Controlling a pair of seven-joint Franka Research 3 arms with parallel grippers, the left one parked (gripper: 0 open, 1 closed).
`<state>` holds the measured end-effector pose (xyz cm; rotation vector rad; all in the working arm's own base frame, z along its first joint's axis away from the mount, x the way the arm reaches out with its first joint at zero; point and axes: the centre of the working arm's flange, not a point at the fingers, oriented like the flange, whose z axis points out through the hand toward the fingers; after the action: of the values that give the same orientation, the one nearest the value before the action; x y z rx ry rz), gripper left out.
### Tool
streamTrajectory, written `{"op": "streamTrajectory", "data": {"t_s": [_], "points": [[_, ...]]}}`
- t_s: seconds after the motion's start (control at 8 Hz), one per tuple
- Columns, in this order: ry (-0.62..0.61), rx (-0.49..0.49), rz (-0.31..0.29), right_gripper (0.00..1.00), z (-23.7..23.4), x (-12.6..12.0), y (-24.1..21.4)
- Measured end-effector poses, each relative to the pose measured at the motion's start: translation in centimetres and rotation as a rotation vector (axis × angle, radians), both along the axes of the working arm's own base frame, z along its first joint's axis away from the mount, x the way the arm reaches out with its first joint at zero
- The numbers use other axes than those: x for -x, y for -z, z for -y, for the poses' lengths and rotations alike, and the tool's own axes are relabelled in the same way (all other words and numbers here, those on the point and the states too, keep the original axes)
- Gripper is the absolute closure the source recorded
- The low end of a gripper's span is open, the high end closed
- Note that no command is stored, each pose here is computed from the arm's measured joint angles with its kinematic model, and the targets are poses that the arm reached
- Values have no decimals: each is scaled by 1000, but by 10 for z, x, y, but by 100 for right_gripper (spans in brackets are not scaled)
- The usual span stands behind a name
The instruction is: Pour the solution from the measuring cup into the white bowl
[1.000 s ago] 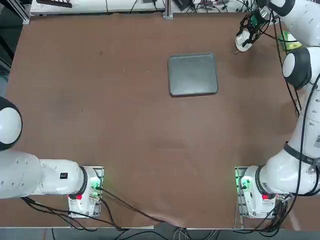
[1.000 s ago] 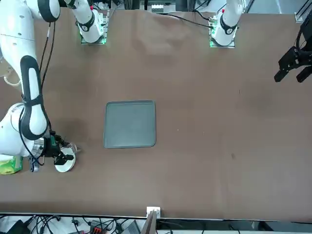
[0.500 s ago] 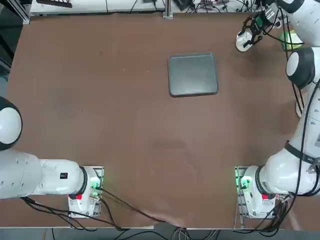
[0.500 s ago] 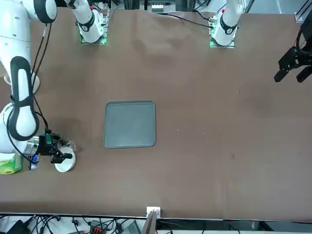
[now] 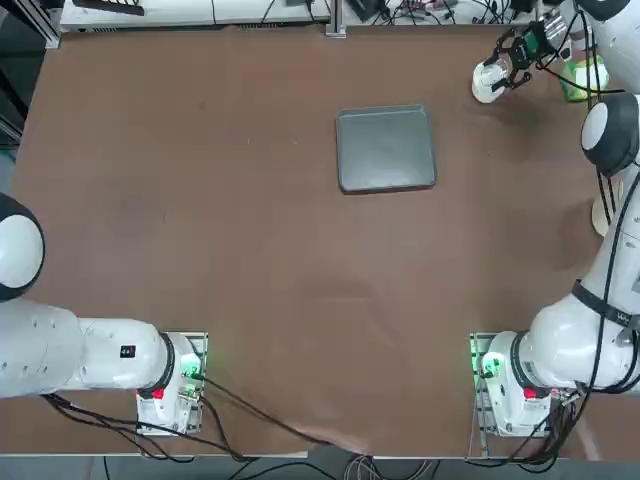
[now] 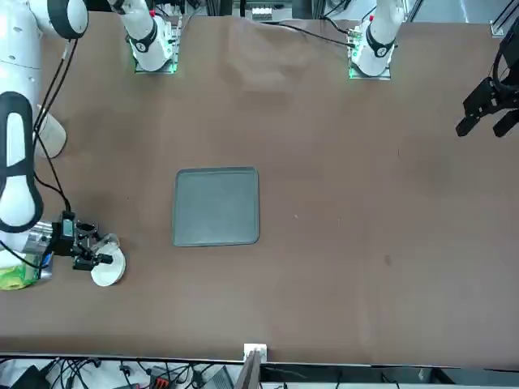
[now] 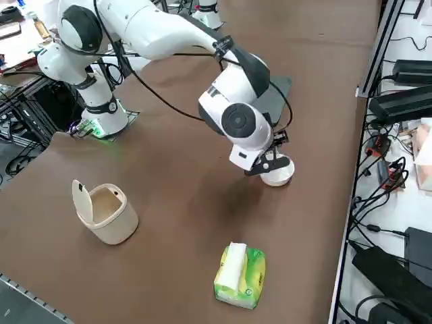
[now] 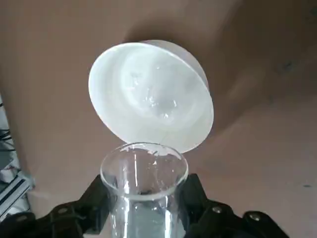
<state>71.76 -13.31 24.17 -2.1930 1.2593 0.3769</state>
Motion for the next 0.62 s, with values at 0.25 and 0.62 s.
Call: {"op": "streamTrajectory", "data": {"t_s": [0.25,0.62], "points": [[2,-32,9,27,7,2,0],[-24,-23,16,27,2,1,-1]]}}
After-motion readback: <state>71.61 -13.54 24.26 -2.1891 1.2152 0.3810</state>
